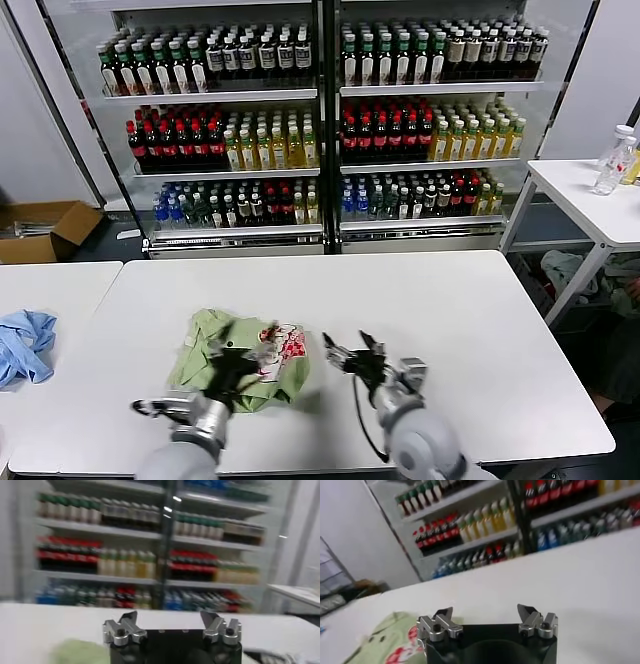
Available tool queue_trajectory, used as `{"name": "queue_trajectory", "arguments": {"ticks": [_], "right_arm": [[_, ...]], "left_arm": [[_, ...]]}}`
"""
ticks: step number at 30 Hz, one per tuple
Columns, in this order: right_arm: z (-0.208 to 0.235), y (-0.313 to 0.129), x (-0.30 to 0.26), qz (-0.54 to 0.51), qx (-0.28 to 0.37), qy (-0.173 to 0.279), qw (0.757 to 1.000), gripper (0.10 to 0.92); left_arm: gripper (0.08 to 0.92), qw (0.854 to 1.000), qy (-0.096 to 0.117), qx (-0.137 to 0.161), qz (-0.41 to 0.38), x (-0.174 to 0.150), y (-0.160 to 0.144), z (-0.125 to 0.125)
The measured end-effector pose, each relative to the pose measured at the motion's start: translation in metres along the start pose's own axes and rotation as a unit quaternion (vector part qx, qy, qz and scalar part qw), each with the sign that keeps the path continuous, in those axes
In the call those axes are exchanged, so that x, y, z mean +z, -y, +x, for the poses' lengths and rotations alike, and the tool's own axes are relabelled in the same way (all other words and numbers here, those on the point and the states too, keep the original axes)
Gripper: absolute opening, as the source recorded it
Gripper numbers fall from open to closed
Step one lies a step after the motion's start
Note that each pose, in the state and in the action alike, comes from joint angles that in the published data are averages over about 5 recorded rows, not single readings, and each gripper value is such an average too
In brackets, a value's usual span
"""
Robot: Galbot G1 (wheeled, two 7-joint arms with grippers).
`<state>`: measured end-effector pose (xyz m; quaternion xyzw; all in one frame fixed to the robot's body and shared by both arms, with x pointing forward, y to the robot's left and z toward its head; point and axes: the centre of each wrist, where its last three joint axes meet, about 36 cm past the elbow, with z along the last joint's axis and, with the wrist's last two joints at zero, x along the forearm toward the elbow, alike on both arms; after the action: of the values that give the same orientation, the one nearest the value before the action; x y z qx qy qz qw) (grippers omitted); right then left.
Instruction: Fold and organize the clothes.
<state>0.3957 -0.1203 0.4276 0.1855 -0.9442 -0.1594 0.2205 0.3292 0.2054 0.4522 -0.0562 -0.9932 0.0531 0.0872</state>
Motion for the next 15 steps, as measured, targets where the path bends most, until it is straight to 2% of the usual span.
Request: {"name": "queue_trajectory", "arguments": {"ticks": [3,7,10,15], "right_arm": [[-0.025,-0.017,0.003,-0.016,-0.008,-0.029,0.999,0.823],[-0.052,-0.036,0.009,-0.030,-0.011,-0.066,0.997,0.806],[-0.066,-0.047,0.014,-0.034,-0.010,-0.091,0.995,0.741],[-0.077,-0.057,0.018,-0.027,-0.008,-0.113,0.993,0.568]], "left_arm": [[0.819,0.999,0.013,-0.039,-0.003,-0.001,-0.021,0.004],[0.822,0.997,0.024,-0.072,-0.004,-0.002,-0.037,0.010],[0.823,0.996,0.031,-0.088,-0.002,-0.002,-0.043,0.013],[0.823,0.994,0.041,-0.102,-0.003,-0.004,-0.049,0.017]]}}
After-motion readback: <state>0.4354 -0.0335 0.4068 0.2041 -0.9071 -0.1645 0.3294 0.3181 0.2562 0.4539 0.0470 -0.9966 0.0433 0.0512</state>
